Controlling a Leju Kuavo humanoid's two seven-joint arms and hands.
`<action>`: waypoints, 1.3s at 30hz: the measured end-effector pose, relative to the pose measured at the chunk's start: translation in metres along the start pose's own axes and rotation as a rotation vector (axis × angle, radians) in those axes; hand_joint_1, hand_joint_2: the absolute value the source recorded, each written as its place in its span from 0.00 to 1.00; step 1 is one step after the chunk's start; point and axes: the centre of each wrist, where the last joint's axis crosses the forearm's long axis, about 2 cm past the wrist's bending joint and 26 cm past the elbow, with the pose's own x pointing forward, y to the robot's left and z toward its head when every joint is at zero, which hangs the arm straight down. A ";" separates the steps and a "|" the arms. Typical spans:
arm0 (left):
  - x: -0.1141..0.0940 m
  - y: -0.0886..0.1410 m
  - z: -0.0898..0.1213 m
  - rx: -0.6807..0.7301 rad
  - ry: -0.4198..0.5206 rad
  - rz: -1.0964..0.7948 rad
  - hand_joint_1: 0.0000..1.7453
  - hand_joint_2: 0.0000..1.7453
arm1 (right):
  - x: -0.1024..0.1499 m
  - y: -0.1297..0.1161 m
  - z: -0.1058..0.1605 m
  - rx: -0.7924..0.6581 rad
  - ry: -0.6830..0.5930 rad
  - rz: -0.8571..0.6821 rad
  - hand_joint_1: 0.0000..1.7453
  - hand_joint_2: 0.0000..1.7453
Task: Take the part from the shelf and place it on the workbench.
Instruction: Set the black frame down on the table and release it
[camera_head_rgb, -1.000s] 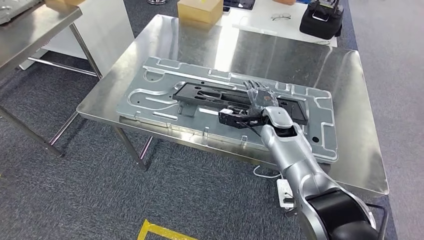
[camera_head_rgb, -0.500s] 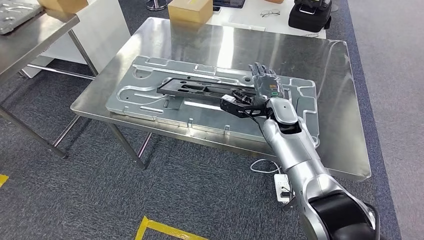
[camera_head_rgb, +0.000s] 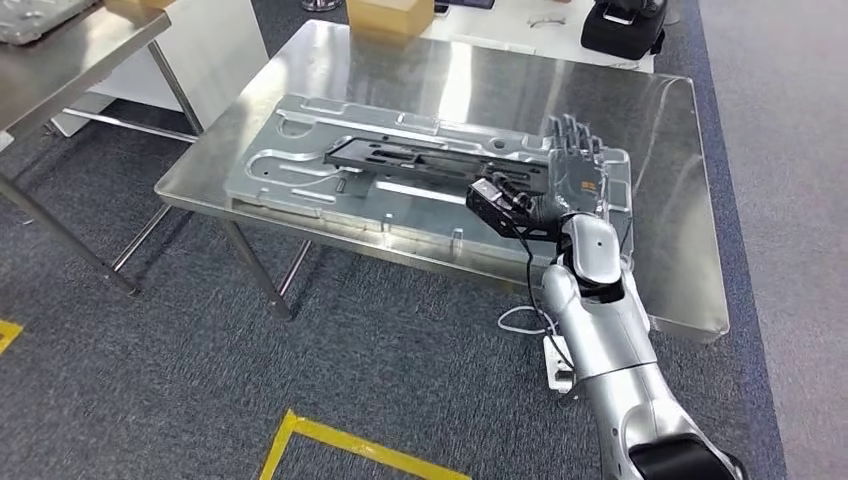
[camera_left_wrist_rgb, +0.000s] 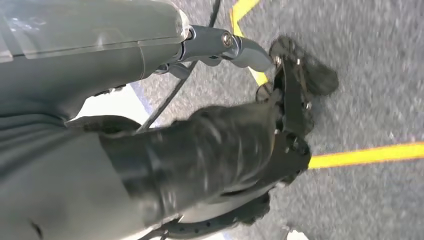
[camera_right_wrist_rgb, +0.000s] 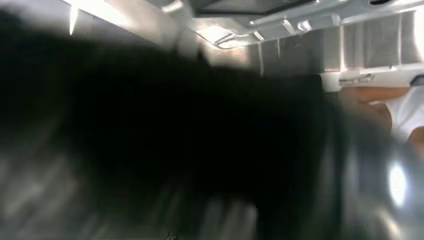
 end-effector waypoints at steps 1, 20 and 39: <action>0.000 -0.002 0.001 0.003 -0.002 -0.003 0.00 1.00 | 0.003 0.000 0.004 -0.004 -0.001 -0.019 0.00 1.00; 0.001 -0.016 0.012 0.100 -0.035 -0.104 0.00 1.00 | 0.038 0.033 0.077 0.091 0.003 -0.253 0.00 1.00; 0.008 -0.018 0.016 0.209 -0.053 -0.252 0.00 1.00 | 0.033 0.035 0.090 0.135 0.094 -0.408 0.00 1.00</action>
